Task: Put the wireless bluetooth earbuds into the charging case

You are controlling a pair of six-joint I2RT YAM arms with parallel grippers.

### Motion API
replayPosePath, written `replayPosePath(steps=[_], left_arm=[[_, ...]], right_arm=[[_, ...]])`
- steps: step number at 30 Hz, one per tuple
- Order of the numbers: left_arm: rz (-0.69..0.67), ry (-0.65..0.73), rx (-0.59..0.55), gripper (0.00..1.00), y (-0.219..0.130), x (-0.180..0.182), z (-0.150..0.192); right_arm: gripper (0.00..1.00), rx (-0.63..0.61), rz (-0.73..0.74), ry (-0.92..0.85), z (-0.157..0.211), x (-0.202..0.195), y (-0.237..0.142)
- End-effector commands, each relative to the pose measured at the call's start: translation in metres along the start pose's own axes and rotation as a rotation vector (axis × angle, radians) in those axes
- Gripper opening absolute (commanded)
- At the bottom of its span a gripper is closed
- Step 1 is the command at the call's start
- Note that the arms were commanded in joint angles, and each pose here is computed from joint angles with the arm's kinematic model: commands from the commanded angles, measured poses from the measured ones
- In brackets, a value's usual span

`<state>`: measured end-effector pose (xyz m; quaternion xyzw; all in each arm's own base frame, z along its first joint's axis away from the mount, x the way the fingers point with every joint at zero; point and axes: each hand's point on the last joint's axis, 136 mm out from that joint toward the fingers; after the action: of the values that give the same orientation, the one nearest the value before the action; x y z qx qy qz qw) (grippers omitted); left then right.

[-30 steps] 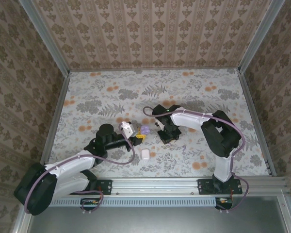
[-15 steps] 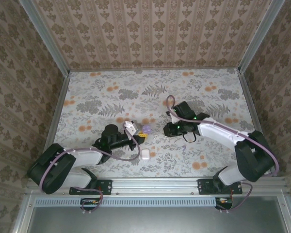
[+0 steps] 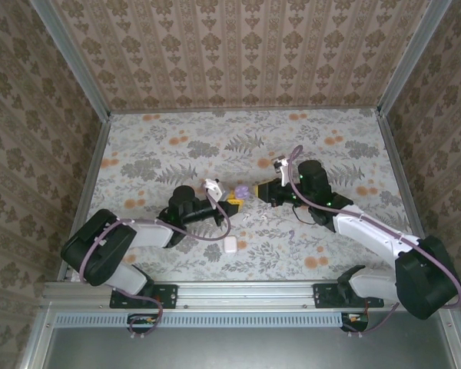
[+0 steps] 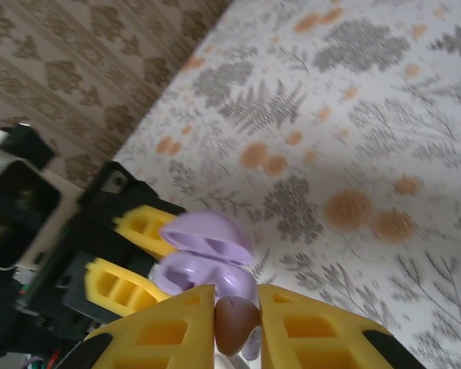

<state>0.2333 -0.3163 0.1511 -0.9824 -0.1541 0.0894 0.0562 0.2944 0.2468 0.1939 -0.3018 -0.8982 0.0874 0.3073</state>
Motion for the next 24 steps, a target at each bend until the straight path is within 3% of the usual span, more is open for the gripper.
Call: replayPosePath(steps=[1, 24], left_arm=[[0.046, -0.008, -0.052, 0.12, 0.004, -0.005, -0.017], [0.068, -0.049, -0.112, 0.12, 0.007, -0.006, -0.032]], right_arm=[[0.18, -0.108, -0.109, -0.079, -0.020, 0.024, -0.008], [0.18, -0.133, -0.187, -0.179, -0.022, 0.047, 0.017]])
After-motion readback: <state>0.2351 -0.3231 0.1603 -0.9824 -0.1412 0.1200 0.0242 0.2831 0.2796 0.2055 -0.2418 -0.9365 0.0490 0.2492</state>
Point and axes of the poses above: each hand's point on the last joint's axis, 136 mm out from that joint toward the fingers, its own y axis out along the fingers, its own x axis along the line the jaws close on, z = x × y, and after that the axes turned 3 degrees about -y, right-handed
